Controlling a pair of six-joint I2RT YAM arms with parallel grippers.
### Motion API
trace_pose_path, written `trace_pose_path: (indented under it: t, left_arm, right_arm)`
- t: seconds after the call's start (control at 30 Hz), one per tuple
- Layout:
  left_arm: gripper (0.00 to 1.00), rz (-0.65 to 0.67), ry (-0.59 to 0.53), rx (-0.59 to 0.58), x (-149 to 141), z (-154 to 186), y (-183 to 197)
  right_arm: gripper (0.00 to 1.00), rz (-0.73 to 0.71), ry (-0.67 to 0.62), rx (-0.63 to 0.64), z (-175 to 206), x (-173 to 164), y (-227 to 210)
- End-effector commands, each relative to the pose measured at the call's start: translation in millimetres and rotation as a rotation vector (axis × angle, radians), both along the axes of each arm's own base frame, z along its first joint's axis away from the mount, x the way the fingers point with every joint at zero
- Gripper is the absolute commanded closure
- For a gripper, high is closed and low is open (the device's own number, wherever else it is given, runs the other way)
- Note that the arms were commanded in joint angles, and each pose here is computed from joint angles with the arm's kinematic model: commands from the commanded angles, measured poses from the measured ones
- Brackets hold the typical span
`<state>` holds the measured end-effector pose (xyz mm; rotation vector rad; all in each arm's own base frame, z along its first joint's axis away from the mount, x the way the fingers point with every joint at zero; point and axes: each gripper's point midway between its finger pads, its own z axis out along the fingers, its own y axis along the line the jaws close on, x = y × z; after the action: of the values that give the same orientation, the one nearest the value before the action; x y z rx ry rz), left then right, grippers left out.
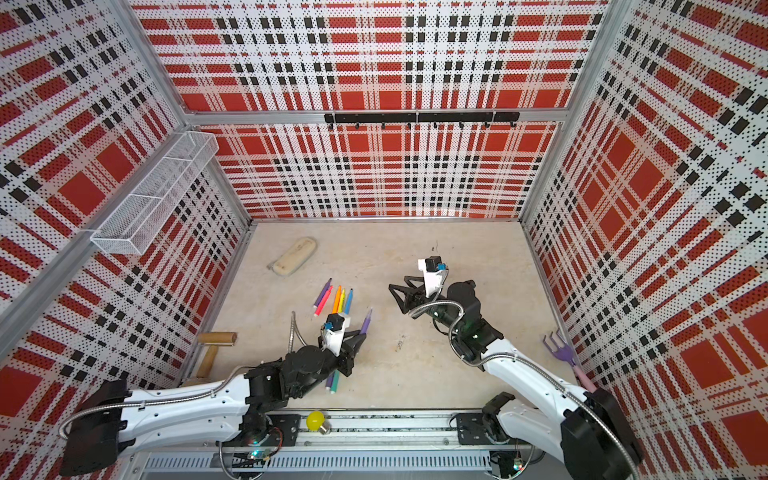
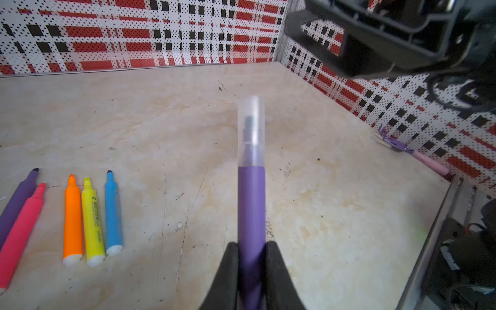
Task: Remove pen caps from pens
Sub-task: Pick up the pen from the bottom-center of the table, then open the pen cap on the pen.
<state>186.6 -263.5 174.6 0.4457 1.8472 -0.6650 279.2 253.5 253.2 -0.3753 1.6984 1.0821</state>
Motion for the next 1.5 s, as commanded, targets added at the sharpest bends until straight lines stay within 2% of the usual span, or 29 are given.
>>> trace_pose_path:
  t: [0.0,0.17,0.3,0.53,0.63,0.8,1.03,1.2,1.47]
  left_arm:
    - [0.95,0.0,-0.023,-0.1,1,20,-2]
    - [0.94,-0.035,-0.027,-0.156,0,34,-14]
    - [0.94,-0.059,-0.039,-0.182,-1,47,-22]
    - [0.94,-0.076,-0.053,-0.19,-2,53,-29]
    - [0.94,-0.075,-0.056,-0.181,-2,53,-31]
    - [0.94,-0.082,-0.059,-0.169,-2,53,-36]
    - [0.94,-0.079,-0.054,-0.149,-1,46,-35]
    - [0.95,-0.1,-0.019,-0.105,-4,29,-38]
    - [0.98,-0.113,0.062,-0.058,-10,-3,-34]
  right_arm:
    - [0.32,0.151,-0.026,0.175,32,-19,19]
    - [0.28,0.232,-0.005,0.196,30,-34,42]
    - [0.27,0.23,-0.003,0.145,25,-42,54]
    - [0.31,0.215,0.001,0.1,17,-44,54]
    - [0.42,0.199,-0.003,0.096,15,-43,51]
    - [0.72,0.197,-0.013,0.099,17,-43,51]
    - [0.98,0.188,-0.035,0.109,21,-41,51]
    - [1.0,0.188,-0.056,0.117,33,-34,55]
    - [1.0,0.117,-0.129,0.18,78,-16,37]
